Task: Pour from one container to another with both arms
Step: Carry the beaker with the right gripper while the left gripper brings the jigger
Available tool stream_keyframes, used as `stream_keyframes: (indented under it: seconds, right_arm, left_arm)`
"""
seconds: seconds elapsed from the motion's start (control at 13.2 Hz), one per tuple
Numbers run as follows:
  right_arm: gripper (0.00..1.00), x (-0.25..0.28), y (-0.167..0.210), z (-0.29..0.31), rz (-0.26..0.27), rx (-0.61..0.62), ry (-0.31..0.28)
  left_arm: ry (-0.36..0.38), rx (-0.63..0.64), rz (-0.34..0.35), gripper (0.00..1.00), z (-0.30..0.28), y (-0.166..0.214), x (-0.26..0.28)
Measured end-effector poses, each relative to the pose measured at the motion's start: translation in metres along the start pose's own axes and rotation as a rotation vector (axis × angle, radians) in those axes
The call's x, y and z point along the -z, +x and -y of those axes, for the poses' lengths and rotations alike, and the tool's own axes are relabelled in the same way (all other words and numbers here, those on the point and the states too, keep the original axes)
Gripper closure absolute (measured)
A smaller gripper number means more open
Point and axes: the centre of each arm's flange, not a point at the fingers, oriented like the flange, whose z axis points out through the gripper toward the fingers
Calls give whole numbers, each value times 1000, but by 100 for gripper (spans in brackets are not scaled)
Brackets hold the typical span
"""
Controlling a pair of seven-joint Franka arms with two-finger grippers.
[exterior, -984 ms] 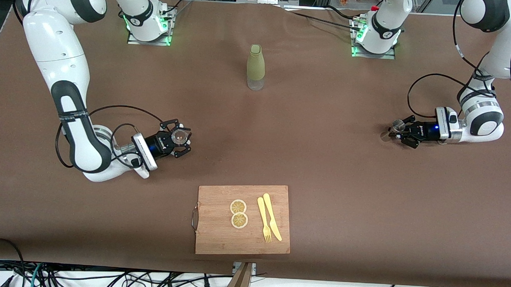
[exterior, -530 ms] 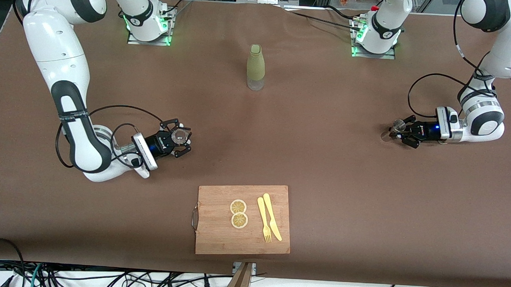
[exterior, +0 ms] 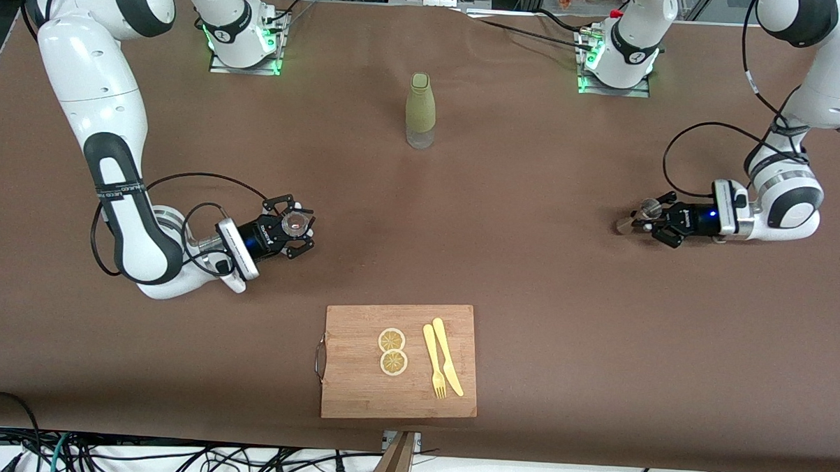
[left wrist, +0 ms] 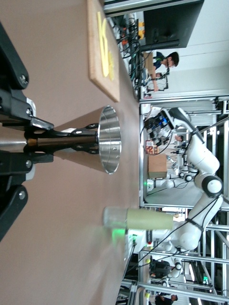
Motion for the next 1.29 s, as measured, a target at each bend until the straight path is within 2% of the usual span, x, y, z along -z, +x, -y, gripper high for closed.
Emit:
stream_keyframes:
  seconds: [0.3, 0.53, 0.76, 0.91, 1.14, 1.29]
  right_arm:
    - [85, 4, 25, 8, 9, -4, 9]
    - [85, 7, 70, 24, 92, 47, -3]
    - [85, 11, 124, 37, 166, 115, -93]
    - [85, 20, 153, 46, 187, 126, -176]
    - [85, 34, 173, 47, 212, 127, -304]
    - [85, 31, 175, 39, 227, 134, -363]
  left_arm:
    - [22, -29, 60, 79, 43, 33, -66]
    - [114, 18, 48, 79, 67, 47, -124]
    - [204, 86, 21, 79, 78, 59, -195]
    - [245, 131, 21, 79, 76, 63, -235]
    - [294, 182, 75, 79, 68, 65, -280]
    - [336, 220, 98, 79, 61, 69, -307]
